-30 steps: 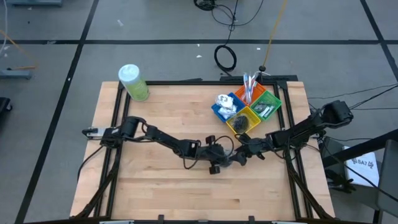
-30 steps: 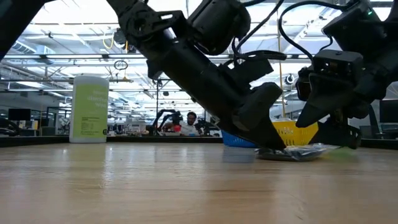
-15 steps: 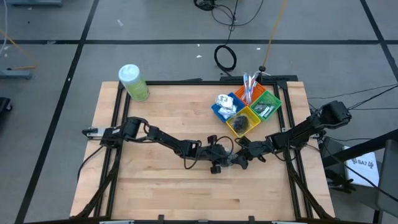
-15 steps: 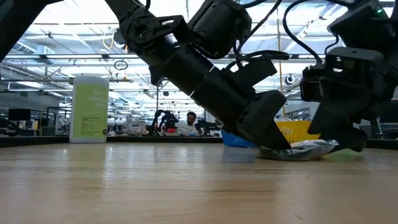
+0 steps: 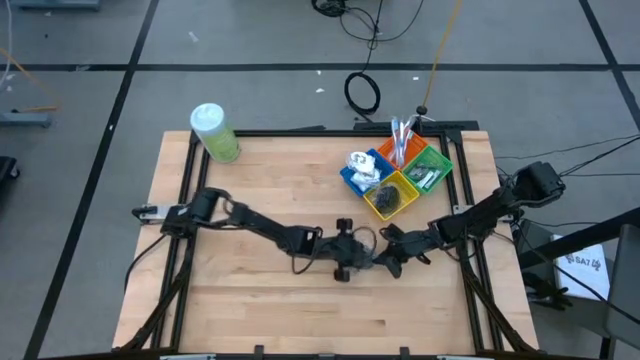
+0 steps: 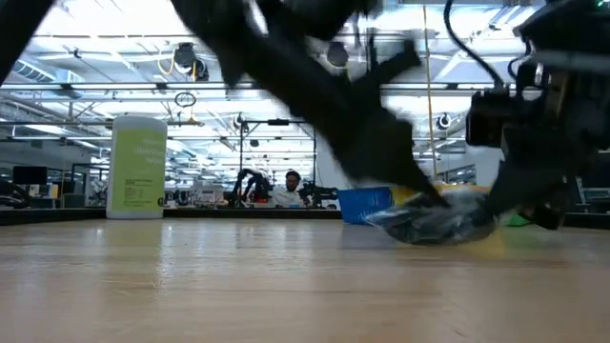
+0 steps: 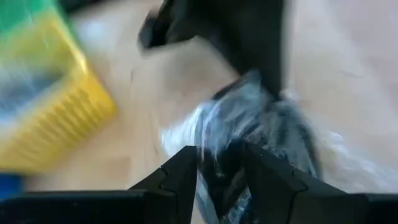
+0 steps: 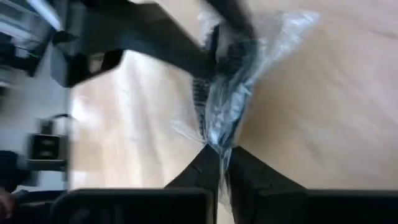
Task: Pick & Place Travel size toiletries
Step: Put the black hairbrush into the yellow bin
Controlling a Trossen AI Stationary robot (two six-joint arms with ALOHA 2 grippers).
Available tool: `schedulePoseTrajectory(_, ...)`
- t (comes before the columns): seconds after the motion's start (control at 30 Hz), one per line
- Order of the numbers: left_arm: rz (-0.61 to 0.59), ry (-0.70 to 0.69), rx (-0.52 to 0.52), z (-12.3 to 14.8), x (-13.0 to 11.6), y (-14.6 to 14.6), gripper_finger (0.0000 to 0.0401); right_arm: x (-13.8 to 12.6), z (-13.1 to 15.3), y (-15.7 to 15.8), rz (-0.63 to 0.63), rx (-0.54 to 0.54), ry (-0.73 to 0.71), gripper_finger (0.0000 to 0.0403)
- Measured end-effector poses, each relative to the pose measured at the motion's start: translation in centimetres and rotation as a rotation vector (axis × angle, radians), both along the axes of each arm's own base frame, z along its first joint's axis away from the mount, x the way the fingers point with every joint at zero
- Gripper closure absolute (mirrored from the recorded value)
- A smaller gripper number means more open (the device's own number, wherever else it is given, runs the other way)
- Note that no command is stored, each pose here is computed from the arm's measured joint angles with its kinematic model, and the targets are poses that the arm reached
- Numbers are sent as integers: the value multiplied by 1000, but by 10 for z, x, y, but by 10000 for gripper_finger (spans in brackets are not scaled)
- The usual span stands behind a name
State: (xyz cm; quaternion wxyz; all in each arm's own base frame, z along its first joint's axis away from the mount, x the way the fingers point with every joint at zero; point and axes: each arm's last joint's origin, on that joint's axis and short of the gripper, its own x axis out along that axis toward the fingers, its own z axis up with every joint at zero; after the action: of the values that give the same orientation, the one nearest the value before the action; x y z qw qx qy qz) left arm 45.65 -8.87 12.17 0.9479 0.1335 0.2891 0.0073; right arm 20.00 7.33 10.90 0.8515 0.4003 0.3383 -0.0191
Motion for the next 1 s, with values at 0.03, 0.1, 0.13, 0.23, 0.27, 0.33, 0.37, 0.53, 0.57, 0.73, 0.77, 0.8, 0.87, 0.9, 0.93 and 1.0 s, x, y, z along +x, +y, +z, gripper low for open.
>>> schedulePoseTrajectory(0.03,-44,9,59,14,-4,-7,268,1,2,1,5,8,-27,393)
schedulePoseTrajectory(0.1,-118,-31,149,54,-12,-27,268,4,9,5,26,27,-103,397)
schedulePoseTrajectory(0.13,-128,-54,178,74,-19,-36,268,6,14,7,49,36,-152,399)
schedulePoseTrajectory(0.23,-106,-157,210,133,-44,-54,268,7,35,8,86,41,-316,399)
schedulePoseTrajectory(0.27,-86,-180,214,148,-53,-55,268,6,42,7,93,28,-366,400)
schedulePoseTrajectory(0.33,-41,-209,202,173,-69,-57,268,3,56,5,90,-21,-444,400)
schedulePoseTrajectory(0.37,-16,-210,194,182,-78,-57,268,-1,63,2,76,-51,-470,400)
schedulePoseTrajectory(0.53,135,-138,129,199,-106,-43,268,-20,94,-17,-73,-292,-439,401)
schedulePoseTrajectory(0.57,170,-112,120,194,-108,-38,268,-25,101,-22,-110,-358,-398,401)
schedulePoseTrajectory(0.73,305,-28,45,172,-108,-19,268,-48,132,-41,-262,-621,-114,402)
schedulePoseTrajectory(0.77,335,-23,23,167,-107,-15,268,-53,135,-44,-273,-647,-49,402)
schedulePoseTrajectory(0.8,360,-12,7,161,-107,-11,268,-57,136,-47,-282,-664,14,402)
schedulePoseTrajectory(0.87,411,21,-7,148,-107,-1,268,-63,134,-52,-296,-690,137,402)
schedulePoseTrajectory(0.9,436,28,-16,144,-108,4,268,-66,131,-55,-308,-697,189,402)
schedulePoseTrajectory(0.93,461,31,-28,139,-108,9,268,-68,128,-58,-318,-706,245,402)
schedulePoseTrajectory(1.0,506,37,-50,133,-109,18,268,-72,121,-63,-347,-722,345,402)
